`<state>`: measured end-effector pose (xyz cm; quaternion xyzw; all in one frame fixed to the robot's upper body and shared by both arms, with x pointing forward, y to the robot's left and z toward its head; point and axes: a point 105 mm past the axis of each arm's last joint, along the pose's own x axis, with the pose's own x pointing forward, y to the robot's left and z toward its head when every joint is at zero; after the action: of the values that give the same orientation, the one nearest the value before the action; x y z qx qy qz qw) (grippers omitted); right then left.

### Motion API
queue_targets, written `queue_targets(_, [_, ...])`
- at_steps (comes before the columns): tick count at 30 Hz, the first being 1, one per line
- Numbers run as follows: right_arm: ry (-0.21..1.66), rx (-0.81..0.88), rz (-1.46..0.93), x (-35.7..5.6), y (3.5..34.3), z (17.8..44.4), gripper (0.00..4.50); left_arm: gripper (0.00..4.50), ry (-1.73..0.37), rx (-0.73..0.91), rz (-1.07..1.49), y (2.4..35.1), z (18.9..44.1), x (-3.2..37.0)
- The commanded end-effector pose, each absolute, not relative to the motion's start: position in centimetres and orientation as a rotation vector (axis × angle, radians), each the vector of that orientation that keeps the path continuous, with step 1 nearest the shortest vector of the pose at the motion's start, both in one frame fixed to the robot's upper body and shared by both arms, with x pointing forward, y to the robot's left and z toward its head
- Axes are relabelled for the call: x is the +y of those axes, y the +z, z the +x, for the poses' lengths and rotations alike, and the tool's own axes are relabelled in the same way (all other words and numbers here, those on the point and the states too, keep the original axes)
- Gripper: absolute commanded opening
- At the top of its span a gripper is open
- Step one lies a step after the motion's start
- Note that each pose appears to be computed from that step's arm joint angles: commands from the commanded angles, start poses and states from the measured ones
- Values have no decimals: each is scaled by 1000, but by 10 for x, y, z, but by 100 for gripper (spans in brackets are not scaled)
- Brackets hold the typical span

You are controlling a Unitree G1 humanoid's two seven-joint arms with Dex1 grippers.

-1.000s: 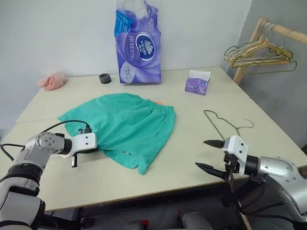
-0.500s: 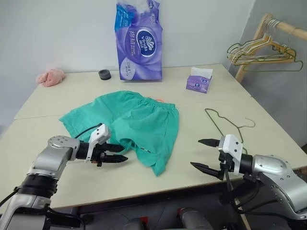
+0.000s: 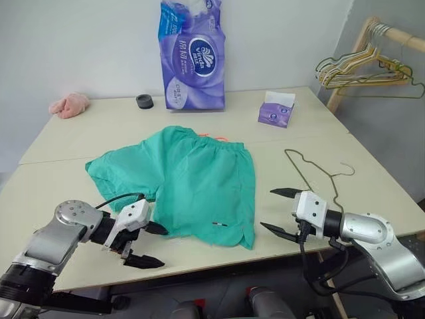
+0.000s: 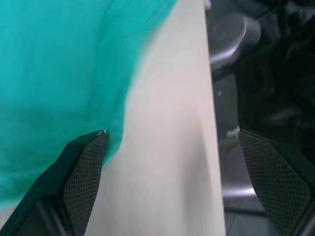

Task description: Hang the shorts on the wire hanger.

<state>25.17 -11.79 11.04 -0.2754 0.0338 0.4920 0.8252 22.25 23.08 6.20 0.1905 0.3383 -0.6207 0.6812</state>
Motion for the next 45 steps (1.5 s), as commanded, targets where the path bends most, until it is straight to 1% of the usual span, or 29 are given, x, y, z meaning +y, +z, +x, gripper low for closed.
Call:
queue_targets(1, [1057,-2,-597,-112,123,252,450,448,-1244,651,399,72,247,240])
queue_targets(2, [1057,-6,-596,-111,124,252,450,448,-1183,593,339,78,258,239])
queue_targets(5, [1066,-8,-586,-109,123,251,450,448,-1148,557,296,82,261,243])
queue_targets(7, [1083,1,-587,-108,122,250,450,448,-1104,499,195,92,268,241])
queue_targets(8, [1090,8,-588,-108,121,249,450,448,-1096,468,100,103,270,238])
queue_targets(11, [1100,21,-610,-110,119,248,450,448,-1149,442,-26,123,263,224])
queue_targets(16, [1131,59,-673,-116,112,244,450,448,-1335,433,-39,148,243,177])
queue_targets(19, [1165,106,-713,-122,105,236,450,448,-1406,512,127,132,234,154])
queue_targets(22, [1181,168,-762,-133,98,227,450,448,-1446,550,229,109,231,129])
queue_targets(24, [1157,186,-777,-141,97,225,450,448,-1444,558,232,95,234,109])
queue_targets(27, [1135,188,-779,-144,98,225,450,448,-1453,565,240,85,234,93])
queue_targets(31, [1126,199,-783,-147,97,221,450,448,-1372,543,230,75,251,71])
queue_targets(34, [1112,199,-769,-148,97,220,450,448,-1315,530,304,63,263,63])
queue_targets(39, [1110,198,-769,-147,98,219,450,448,-1348,543,361,49,260,57])
queue_targets(44, [1113,186,-768,-144,99,221,450,448,-1329,558,313,41,261,47])
queue_targets(45, [1114,182,-766,-143,99,221,450,430,-1331,568,309,38,260,45])
